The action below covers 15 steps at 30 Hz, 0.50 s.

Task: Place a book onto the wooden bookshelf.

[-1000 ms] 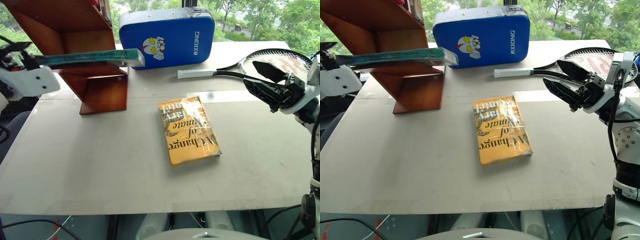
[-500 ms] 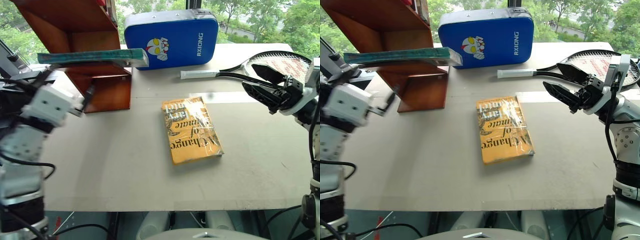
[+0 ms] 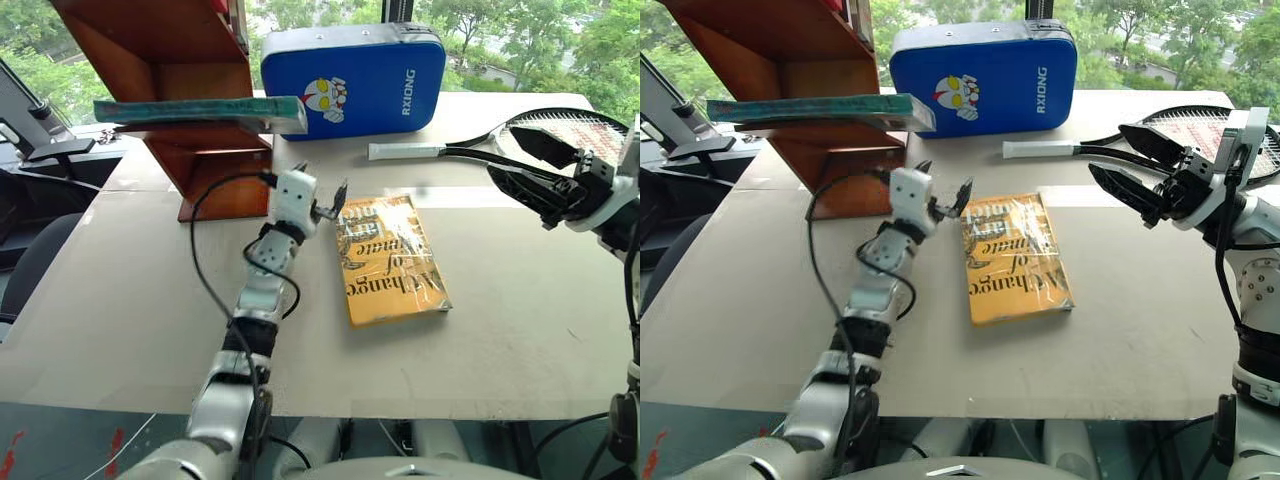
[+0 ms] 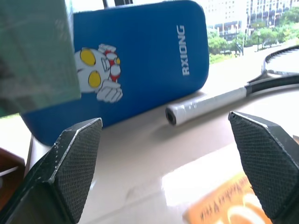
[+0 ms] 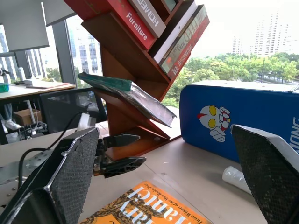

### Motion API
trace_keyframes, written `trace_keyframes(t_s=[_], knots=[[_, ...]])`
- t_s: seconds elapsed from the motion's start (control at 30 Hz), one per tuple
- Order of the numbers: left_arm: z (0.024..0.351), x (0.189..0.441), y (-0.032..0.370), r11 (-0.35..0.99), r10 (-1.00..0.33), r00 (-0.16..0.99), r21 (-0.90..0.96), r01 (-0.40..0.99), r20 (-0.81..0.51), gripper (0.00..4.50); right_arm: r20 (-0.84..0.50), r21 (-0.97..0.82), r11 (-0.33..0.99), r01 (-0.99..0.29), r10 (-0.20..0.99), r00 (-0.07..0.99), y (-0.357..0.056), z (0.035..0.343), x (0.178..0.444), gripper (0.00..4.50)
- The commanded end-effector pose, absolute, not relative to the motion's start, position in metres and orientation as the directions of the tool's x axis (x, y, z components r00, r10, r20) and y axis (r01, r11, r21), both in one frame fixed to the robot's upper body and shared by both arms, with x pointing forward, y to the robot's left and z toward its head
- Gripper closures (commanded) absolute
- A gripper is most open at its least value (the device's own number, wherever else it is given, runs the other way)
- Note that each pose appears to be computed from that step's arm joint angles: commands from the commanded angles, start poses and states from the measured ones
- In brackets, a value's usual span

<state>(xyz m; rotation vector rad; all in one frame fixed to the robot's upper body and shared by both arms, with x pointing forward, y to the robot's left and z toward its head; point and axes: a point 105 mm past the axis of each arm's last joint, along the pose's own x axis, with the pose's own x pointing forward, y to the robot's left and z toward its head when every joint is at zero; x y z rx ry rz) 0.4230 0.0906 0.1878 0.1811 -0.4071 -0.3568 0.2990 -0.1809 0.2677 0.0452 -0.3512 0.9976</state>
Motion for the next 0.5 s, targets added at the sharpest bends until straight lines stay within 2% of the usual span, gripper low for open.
trace_keyframes(t_s=[0.03,0.17,0.33,0.37,0.5], knots=[[0.214,0.434,0.069,0.920,-0.383,0.811,0.259,0.294,0.443,0.04,0.337,-0.182,0.568,-0.802,0.803,0.492,-0.186,0.282,0.290,0.00],[0.230,0.440,0.062,0.923,-0.376,0.790,0.274,0.271,0.485,0.04,0.344,-0.191,0.577,-0.794,0.797,0.497,-0.188,0.286,0.287,0.00],[0.242,0.440,0.076,0.956,-0.280,0.783,0.237,0.174,0.555,0.04,0.346,-0.187,0.584,-0.790,0.792,0.504,-0.189,0.286,0.284,0.00],[0.241,0.440,0.077,0.959,-0.270,0.782,0.234,0.163,0.562,0.54,0.346,-0.185,0.586,-0.789,0.790,0.506,-0.190,0.286,0.284,0.00],[0.240,0.438,0.080,0.969,-0.226,0.782,0.221,0.115,0.581,2.06,0.343,-0.176,0.585,-0.792,0.790,0.508,-0.190,0.284,0.284,0.00]])
